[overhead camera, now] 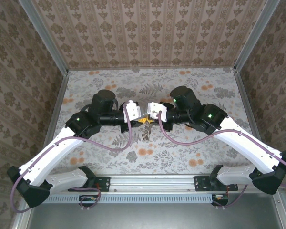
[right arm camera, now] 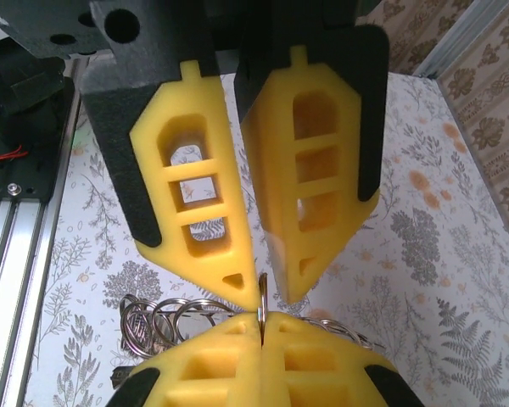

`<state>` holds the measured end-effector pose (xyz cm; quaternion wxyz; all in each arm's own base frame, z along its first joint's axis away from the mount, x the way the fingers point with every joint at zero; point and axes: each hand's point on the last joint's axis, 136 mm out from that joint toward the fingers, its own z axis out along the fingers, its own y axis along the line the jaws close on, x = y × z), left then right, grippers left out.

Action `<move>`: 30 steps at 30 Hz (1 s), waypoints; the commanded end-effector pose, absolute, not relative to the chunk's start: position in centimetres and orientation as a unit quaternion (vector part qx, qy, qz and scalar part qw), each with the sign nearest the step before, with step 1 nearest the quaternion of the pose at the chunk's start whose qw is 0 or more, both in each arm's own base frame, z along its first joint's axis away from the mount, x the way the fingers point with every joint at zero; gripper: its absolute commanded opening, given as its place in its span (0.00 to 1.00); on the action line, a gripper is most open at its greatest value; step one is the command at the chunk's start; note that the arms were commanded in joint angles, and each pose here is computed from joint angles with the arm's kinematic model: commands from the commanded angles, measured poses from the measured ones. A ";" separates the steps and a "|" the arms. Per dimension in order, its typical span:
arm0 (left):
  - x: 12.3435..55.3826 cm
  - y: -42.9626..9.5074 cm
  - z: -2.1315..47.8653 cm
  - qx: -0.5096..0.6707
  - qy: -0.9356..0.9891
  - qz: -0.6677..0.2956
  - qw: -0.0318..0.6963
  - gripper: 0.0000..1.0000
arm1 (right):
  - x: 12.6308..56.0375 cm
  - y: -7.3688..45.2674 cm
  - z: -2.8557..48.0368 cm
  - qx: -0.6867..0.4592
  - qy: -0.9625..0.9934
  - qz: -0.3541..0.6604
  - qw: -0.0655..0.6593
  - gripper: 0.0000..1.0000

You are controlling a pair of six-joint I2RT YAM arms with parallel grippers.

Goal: Put the keys on the keyring

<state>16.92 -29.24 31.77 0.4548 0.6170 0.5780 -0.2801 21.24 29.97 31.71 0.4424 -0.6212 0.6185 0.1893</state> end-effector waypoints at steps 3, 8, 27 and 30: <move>16.7 -29.1 30.6 0.625 0.582 -0.273 0.443 0.00 | 20.3 30.6 34.3 -0.620 0.586 0.216 0.475 0.00; 16.2 -29.3 31.7 0.623 0.564 -0.291 0.457 0.00 | 20.2 30.6 34.5 -0.617 0.586 0.221 0.477 0.01; 14.2 -27.7 37.3 0.582 0.497 -0.400 0.504 0.00 | 20.4 30.4 33.5 -0.603 0.600 0.222 0.476 0.17; 14.2 -27.5 37.5 0.578 0.492 -0.409 0.506 0.00 | 20.2 30.5 33.9 -0.603 0.597 0.229 0.477 0.16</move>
